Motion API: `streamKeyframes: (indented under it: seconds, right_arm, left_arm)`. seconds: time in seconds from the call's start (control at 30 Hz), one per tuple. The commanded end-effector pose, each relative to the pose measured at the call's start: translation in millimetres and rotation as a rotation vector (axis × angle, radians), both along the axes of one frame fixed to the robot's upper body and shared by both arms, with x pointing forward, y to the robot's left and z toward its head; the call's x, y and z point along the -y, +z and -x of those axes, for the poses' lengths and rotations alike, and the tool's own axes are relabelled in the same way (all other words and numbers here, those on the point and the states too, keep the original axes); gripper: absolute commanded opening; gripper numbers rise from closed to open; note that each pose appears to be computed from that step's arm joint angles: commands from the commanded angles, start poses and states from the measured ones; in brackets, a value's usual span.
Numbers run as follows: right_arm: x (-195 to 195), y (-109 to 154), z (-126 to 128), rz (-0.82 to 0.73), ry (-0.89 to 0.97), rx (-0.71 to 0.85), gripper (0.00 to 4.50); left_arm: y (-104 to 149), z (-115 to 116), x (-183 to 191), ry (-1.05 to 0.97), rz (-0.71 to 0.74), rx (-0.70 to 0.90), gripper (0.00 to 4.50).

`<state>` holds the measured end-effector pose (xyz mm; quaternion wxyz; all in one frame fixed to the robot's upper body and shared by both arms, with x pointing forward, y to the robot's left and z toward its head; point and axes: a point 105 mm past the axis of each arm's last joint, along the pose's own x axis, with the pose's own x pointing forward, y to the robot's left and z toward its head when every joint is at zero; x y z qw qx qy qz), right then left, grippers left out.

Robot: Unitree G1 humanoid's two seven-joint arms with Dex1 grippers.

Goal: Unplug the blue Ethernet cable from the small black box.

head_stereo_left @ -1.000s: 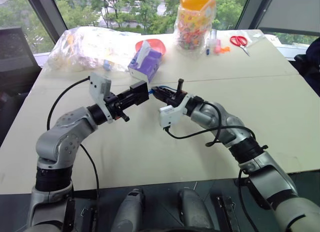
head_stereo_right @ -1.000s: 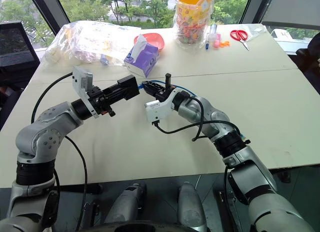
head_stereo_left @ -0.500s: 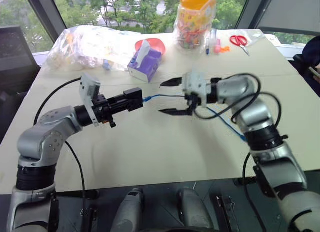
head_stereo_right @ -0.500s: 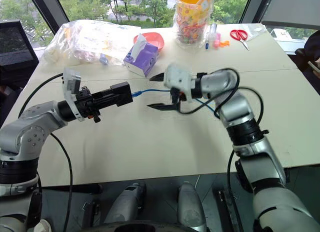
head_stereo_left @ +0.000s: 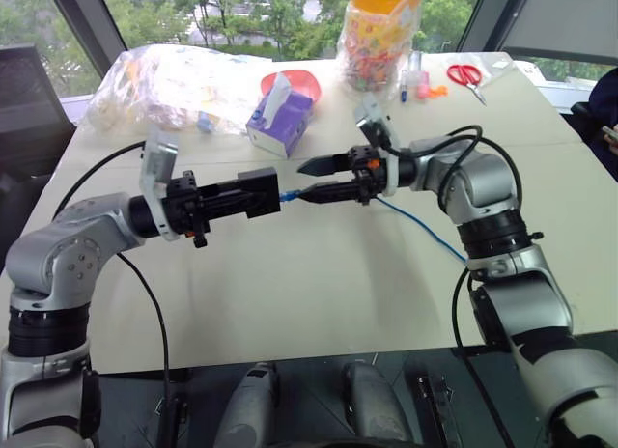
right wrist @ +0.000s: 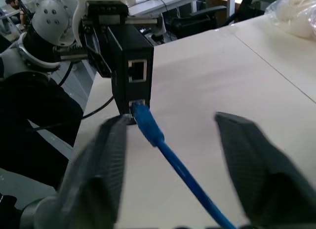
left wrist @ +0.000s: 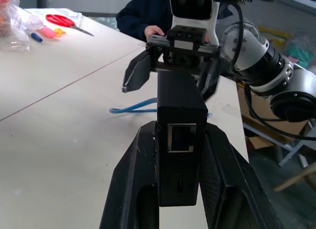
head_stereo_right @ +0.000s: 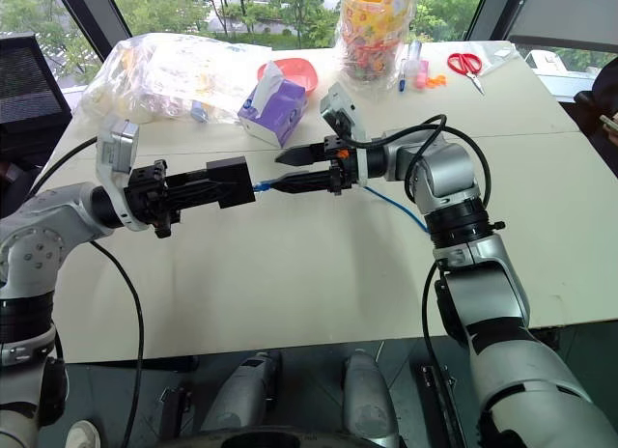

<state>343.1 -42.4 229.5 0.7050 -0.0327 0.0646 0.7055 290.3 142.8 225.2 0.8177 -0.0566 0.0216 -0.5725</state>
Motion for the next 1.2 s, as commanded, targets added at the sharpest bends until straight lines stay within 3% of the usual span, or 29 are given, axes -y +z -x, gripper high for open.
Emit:
streamKeyframes:
  seconds: [0.03,0.97,1.07,1.13,1.2]
  right_arm:
    - [-4.2,13.9,7.3,-0.023,0.052,0.02,1.93]
    - [-20.8,1.3,24.8,0.019,0.139,0.005,1.93]
    - [-20.7,0.6,24.9,0.022,0.14,0.007,1.08]
    - [-20.5,0.4,24.7,0.023,0.139,0.006,0.19]
    - [-20.2,0.2,24.7,0.024,0.141,0.007,0.09]
  left_arm:
    - [13.3,3.3,0.0,-0.013,0.009,0.048,0.48]
    - [16.9,3.3,4.6,-0.025,0.019,0.06,0.48]
    - [16.4,4.2,4.5,-0.025,0.017,0.06,0.48]
    - [16.1,4.6,4.5,-0.025,0.015,0.06,0.48]
    - [15.7,5.1,4.4,-0.026,0.011,0.06,0.48]
